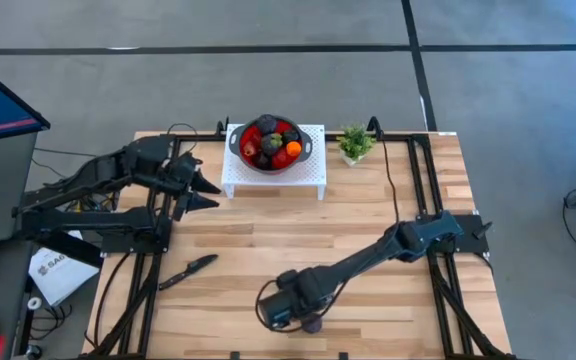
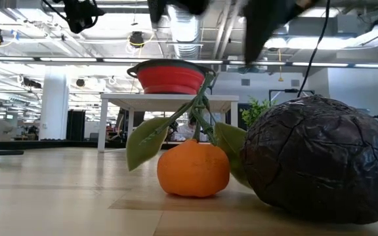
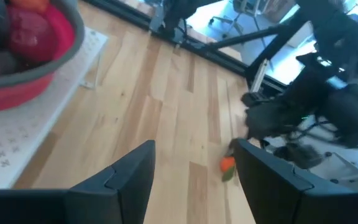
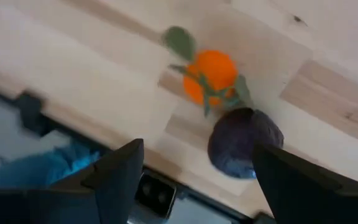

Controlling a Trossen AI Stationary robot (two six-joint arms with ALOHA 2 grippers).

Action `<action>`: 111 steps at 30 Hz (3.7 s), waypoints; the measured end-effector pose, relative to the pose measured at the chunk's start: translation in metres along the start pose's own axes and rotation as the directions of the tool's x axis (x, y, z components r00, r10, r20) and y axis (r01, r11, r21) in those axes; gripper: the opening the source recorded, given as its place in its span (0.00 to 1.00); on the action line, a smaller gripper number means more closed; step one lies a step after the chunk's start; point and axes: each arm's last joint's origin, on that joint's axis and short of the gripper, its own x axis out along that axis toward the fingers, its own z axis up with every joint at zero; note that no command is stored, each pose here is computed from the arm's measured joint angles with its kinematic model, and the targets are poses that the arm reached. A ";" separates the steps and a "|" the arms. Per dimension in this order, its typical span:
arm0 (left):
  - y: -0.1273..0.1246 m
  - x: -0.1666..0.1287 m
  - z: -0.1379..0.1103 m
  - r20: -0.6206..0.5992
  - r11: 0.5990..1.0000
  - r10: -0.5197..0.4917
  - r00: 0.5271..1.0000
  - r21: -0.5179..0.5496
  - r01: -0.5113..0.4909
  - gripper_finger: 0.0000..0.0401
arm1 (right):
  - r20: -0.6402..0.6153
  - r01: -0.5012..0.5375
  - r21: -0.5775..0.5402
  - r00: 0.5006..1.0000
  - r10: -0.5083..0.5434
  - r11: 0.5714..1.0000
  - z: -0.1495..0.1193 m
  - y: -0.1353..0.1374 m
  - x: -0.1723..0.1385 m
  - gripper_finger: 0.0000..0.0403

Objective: Pick & Place Fruit
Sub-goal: Put the orange tangerine into the red strainer bowl on the shelf

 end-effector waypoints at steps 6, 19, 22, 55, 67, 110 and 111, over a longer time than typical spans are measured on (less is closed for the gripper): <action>-0.004 -0.004 -0.002 -0.004 0.999 -0.030 1.000 0.027 0.031 0.53 | 0.002 0.044 0.098 0.999 -0.044 0.994 0.005 0.000 0.019 0.72; -0.011 -0.003 -0.006 -0.034 0.996 -0.078 0.996 0.051 0.079 0.53 | 0.036 0.036 0.090 0.999 -0.040 0.995 0.041 -0.001 0.015 0.61; -0.012 -0.003 -0.006 -0.037 0.995 -0.083 0.996 0.054 0.085 0.53 | 0.004 0.045 0.082 0.999 -0.046 0.996 0.041 -0.002 0.015 0.53; -0.012 -0.003 -0.007 -0.042 0.995 -0.081 0.996 0.048 0.083 0.53 | -0.099 0.076 0.050 0.993 -0.071 0.996 0.032 -0.002 0.031 0.26; -0.012 -0.003 -0.007 -0.042 0.995 -0.081 0.996 0.048 0.083 0.53 | -0.089 0.075 0.050 0.994 -0.071 0.996 0.033 -0.002 0.031 0.13; -0.012 -0.003 -0.007 -0.042 0.996 -0.076 0.996 0.039 0.077 0.53 | 0.632 -0.222 -0.051 0.748 0.204 0.974 0.247 -0.098 -0.209 0.06; -0.012 -0.003 -0.007 -0.041 0.996 -0.076 0.996 0.040 0.077 0.53 | 0.633 -0.221 -0.047 0.748 0.200 0.974 0.249 -0.099 -0.209 0.06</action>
